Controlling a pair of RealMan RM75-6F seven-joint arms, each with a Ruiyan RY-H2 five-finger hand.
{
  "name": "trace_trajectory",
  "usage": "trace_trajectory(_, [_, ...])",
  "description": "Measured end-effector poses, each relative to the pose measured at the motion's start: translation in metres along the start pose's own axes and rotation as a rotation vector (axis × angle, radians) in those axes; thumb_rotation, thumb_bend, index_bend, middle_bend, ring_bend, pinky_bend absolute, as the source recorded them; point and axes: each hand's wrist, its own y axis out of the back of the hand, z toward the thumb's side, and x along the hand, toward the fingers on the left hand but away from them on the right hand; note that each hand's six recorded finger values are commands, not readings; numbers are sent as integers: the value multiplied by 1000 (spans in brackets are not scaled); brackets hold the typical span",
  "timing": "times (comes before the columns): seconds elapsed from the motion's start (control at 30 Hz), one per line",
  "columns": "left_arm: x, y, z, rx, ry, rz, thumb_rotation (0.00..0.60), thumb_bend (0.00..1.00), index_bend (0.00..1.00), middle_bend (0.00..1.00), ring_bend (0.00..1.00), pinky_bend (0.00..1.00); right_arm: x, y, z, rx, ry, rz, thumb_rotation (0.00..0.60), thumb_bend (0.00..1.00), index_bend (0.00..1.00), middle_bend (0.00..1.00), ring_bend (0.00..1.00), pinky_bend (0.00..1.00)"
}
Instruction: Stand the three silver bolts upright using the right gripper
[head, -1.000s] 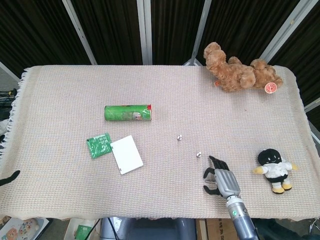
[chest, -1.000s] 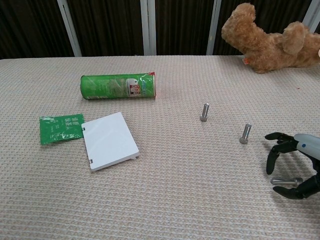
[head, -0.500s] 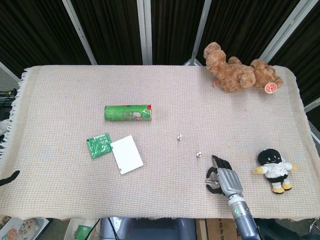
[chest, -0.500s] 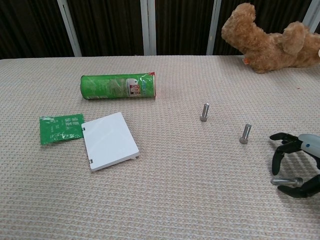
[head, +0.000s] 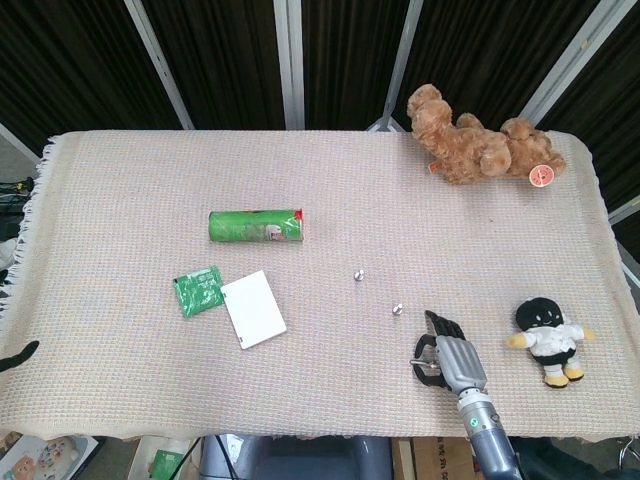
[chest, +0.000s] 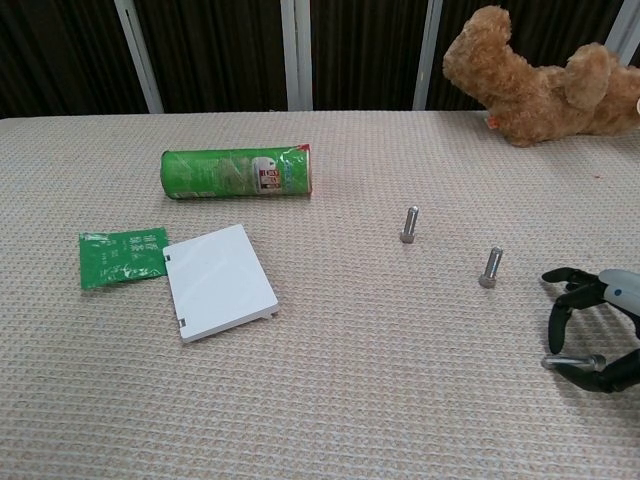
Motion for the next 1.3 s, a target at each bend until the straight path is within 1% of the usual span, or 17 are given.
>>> trace_trajectory(0.47, [0,-1,1,2,-3,-2,600,238,63,22,0,144,-1,-3,0,11,0,13,600,355,557,0,0,0])
trace_trajectory(0.8, [0,0,0,1,-1,-1,600,238,62,21,0,144,-2,-2,-2,11,-10,10,600,367,602,0,0,0])
trace_trajectory(1.17, [0,0,0,2,-1,0,600,238,63,21,0,144,-1,1,1,1,4,11,600,367,613,0,0,0])
trace_trajectory(1.3, [0,0,0,2,-1,0,600,238,62,22,0,144,-1,6,5,-7,18,-3,600,366,613,0,0,0])
